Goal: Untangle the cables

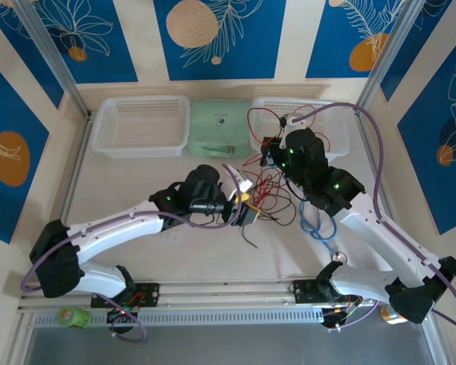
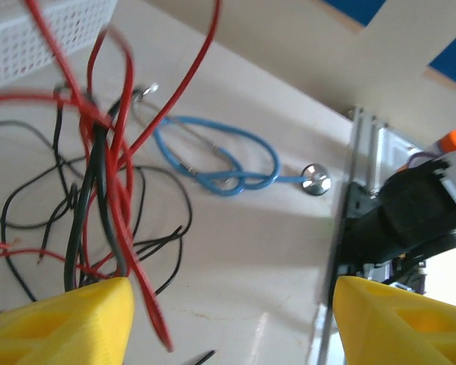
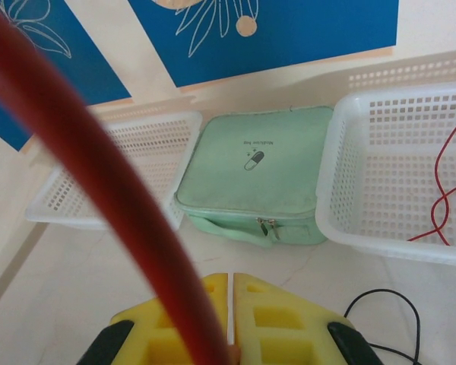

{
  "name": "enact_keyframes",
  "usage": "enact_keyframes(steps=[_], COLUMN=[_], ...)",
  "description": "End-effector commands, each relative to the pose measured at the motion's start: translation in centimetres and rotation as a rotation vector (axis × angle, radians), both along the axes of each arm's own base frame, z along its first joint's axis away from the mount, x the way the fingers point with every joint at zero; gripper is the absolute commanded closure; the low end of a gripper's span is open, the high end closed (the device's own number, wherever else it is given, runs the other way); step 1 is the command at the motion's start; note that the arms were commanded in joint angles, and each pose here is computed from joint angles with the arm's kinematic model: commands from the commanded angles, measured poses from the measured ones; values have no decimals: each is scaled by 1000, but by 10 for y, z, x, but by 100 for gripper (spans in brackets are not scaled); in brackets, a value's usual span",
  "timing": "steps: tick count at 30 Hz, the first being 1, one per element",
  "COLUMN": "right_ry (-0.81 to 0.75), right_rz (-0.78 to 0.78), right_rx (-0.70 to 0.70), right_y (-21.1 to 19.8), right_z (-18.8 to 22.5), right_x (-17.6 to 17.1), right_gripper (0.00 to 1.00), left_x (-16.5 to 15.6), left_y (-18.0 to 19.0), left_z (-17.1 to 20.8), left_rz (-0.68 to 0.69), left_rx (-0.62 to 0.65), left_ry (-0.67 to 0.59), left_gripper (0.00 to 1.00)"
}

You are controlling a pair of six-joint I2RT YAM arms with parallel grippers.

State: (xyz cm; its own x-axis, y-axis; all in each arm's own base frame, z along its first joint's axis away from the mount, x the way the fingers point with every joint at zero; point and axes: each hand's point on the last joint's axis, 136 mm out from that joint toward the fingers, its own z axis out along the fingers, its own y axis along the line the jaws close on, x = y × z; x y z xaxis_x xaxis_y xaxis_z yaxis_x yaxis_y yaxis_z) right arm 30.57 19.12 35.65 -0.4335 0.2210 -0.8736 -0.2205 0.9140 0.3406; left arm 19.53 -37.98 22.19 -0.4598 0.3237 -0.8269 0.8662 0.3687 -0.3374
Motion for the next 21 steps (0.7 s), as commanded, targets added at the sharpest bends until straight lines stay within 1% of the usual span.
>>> enact_keyframes(steps=[1, 5, 7, 8, 10, 12, 14, 21], right_ry=[-86, -104, -105, -106, -114, -127, -143, -227], right_rz=[-44, -37, -38, -39, -45, -56, -69, -133], right_rx=[89, 106, 111, 112, 113, 104, 96, 83], right_y=[-7, -6, -7, -8, -10, -15, -20, -49], right_z=[42, 51, 52, 52, 54, 59, 65, 95], right_x=[-3, -10, -12, -13, -14, -15, -16, -23], right_gripper=[100, 100, 100, 100, 100, 100, 100, 100], left_x=[19, 34, 40, 43, 50, 56, 62, 74], left_y=[-7, -13, -16, -16, -14, -6, 5, 65], left_z=[-5, -9, -9, -10, -15, -24, -35, -75], left_rz=[73, 118, 138, 153, 188, 233, 286, 501], left_rx=[-18, -33, -45, -46, -29, 4, 49, 227], left_ry=[-75, -113, -126, -133, -146, -158, -168, -165], left_gripper=[32, 36, 41, 48, 65, 86, 100, 100])
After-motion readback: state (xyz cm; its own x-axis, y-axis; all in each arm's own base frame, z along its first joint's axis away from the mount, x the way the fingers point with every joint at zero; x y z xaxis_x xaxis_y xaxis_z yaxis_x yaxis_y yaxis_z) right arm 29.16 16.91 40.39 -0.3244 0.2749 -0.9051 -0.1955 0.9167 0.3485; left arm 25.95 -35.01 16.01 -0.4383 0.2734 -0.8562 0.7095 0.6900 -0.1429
